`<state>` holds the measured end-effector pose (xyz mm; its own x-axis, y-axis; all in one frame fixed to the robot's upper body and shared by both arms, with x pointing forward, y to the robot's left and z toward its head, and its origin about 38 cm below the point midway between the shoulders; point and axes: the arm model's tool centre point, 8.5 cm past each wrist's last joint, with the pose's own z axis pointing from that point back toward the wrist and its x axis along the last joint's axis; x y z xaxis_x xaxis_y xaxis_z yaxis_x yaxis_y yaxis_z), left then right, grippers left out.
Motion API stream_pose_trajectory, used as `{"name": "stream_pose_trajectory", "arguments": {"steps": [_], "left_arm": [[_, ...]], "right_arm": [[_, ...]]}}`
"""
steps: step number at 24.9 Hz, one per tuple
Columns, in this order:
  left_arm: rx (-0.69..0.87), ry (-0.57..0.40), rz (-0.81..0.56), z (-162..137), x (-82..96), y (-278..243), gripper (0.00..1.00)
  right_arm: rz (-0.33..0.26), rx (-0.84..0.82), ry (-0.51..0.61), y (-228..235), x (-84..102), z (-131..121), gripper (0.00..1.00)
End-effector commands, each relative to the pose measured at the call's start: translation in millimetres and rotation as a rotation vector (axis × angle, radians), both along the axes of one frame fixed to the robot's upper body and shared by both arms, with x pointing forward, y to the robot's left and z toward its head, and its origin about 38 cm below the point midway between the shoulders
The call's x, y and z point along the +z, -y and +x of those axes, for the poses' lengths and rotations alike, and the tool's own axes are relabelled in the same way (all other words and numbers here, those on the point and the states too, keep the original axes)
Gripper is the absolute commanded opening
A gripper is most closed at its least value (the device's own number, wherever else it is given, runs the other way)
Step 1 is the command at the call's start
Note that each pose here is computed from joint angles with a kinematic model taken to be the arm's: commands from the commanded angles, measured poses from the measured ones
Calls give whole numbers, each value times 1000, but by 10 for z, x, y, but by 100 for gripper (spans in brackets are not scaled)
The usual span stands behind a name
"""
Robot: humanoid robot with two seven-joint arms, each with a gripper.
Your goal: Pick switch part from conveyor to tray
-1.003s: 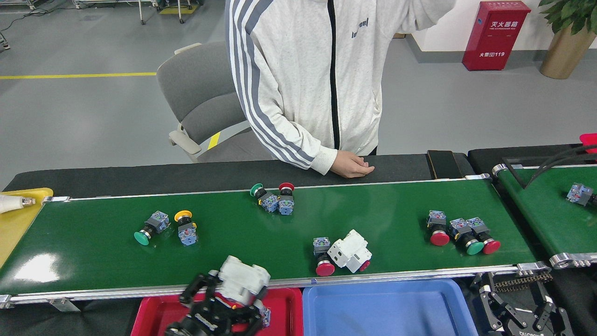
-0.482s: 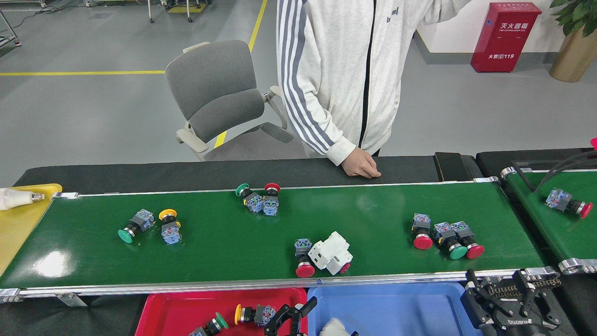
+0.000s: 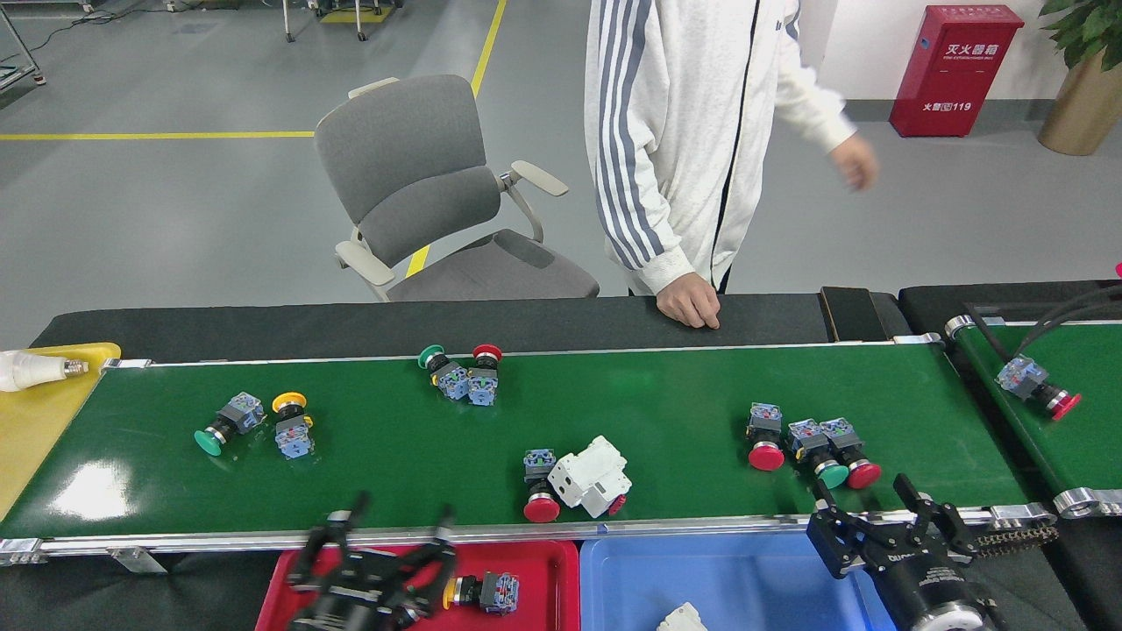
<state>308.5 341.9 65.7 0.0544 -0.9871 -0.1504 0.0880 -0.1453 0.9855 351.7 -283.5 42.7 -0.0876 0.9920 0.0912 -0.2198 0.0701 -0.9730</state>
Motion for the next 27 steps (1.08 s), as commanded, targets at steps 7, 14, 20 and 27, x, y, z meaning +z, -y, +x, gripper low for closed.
{"name": "stream_pose_trajectory", "arguments": {"steps": [7, 14, 20, 27], "left_arm": [[-20, -11, -61, 177, 9, -384, 100], [-23, -64, -101, 894, -47, -378, 100], [110, -119, -109, 1193, -114, -757, 100], [227, -197, -131, 1291, -284, -1073, 100]], "right_arm": [[-9, 54, -8, -290, 62, 298, 100], [-15, 82, -42, -491, 18, 604, 81], [-58, 181, -37, -616, 54, 636, 2], [8, 583, 112, -1319, 406, 152, 2]]}}
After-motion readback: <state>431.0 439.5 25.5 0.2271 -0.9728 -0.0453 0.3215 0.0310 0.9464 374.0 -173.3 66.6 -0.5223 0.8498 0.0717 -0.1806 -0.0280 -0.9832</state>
